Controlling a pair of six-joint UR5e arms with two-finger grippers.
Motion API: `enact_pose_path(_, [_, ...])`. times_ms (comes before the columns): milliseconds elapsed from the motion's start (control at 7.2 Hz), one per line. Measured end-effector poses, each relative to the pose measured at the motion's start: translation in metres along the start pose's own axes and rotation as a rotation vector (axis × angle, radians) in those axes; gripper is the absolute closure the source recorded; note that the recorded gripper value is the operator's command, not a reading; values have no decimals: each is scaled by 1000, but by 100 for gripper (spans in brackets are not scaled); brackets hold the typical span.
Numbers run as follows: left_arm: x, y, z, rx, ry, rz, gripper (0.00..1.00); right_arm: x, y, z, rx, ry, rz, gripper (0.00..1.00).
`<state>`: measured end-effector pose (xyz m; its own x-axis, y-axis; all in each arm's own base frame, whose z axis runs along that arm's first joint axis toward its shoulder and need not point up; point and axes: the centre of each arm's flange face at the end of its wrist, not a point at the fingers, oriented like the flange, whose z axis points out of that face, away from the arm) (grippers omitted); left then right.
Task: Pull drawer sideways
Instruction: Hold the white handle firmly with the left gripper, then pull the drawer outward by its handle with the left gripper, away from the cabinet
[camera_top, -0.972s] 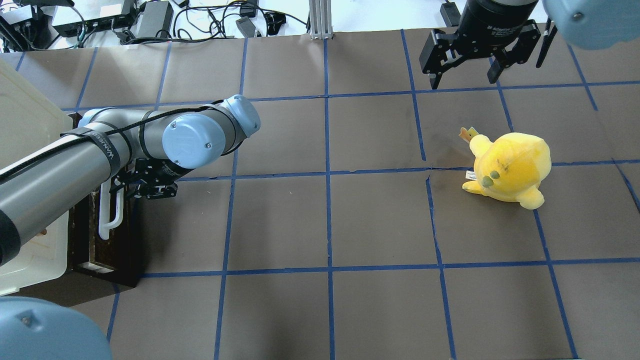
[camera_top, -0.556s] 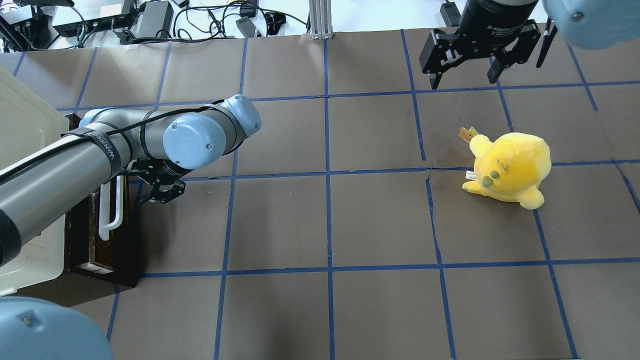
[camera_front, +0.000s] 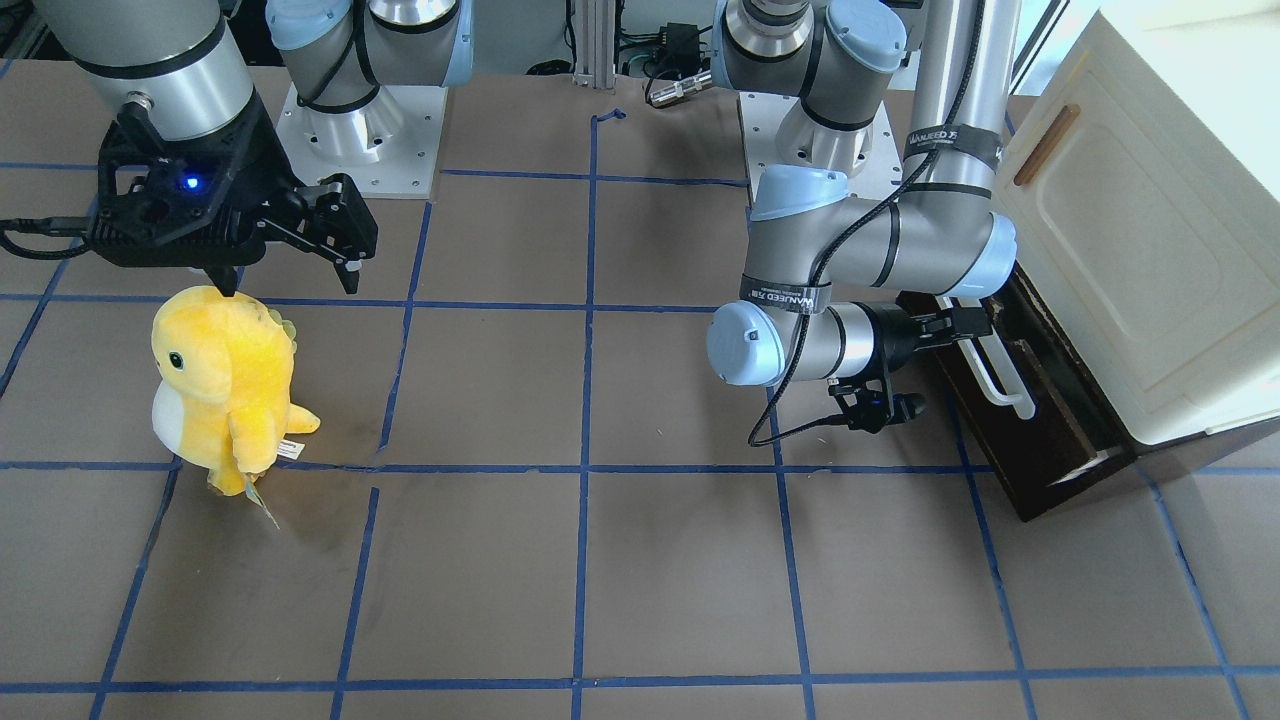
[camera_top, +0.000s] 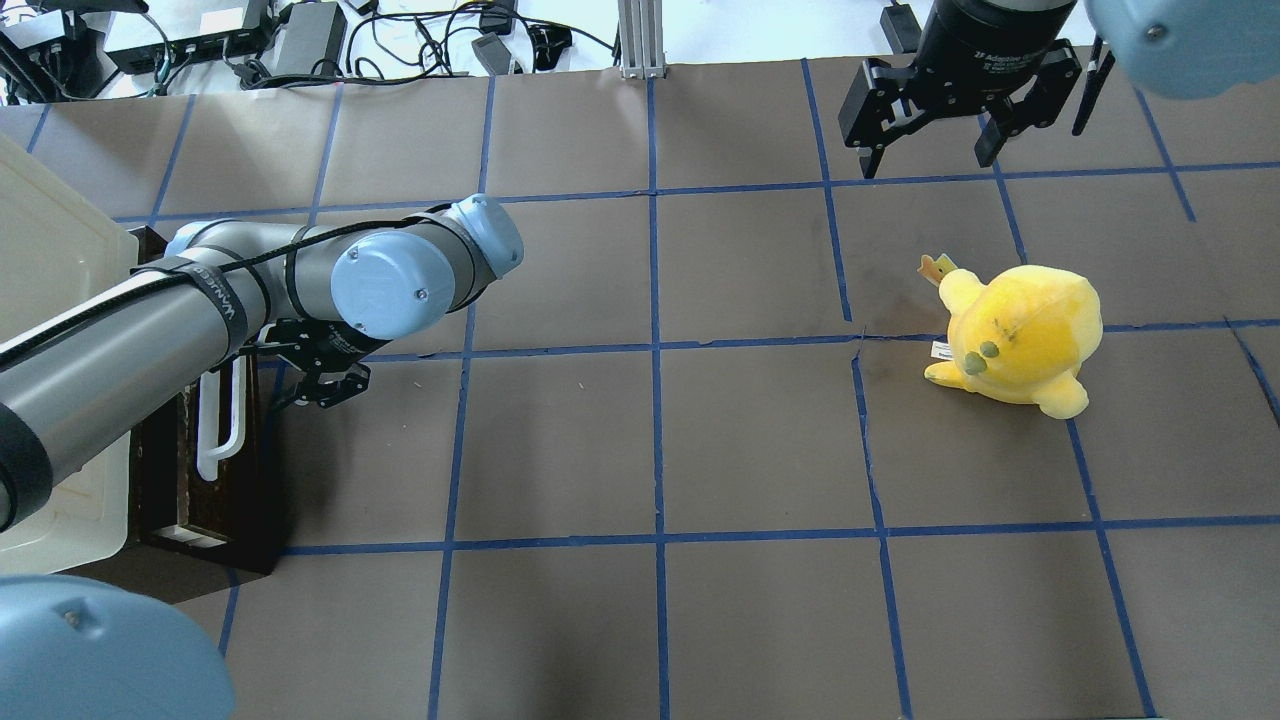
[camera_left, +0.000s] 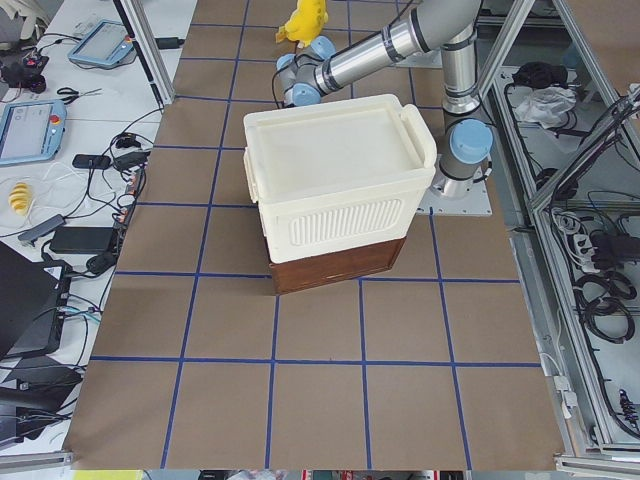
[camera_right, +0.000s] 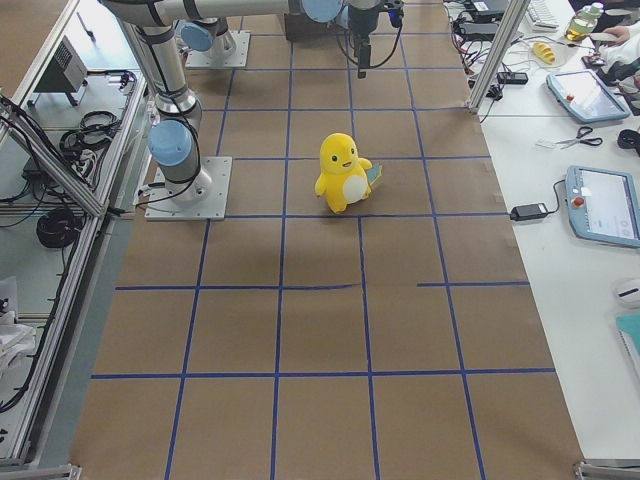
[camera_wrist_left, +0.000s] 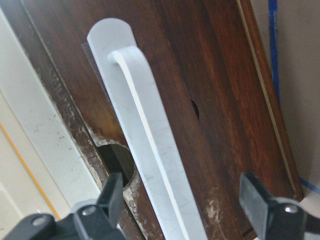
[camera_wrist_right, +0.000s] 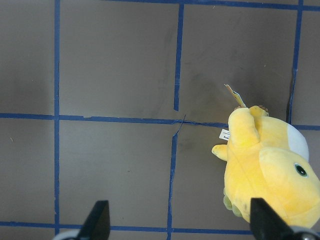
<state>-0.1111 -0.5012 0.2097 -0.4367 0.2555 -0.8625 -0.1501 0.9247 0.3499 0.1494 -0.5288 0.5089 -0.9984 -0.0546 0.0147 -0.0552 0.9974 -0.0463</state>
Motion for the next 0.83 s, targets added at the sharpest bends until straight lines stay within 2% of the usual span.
enact_pose_path(833, [-3, -1, -3, 3, 4, -2, 100, 0, 0, 0, 0, 0, 0, 0])
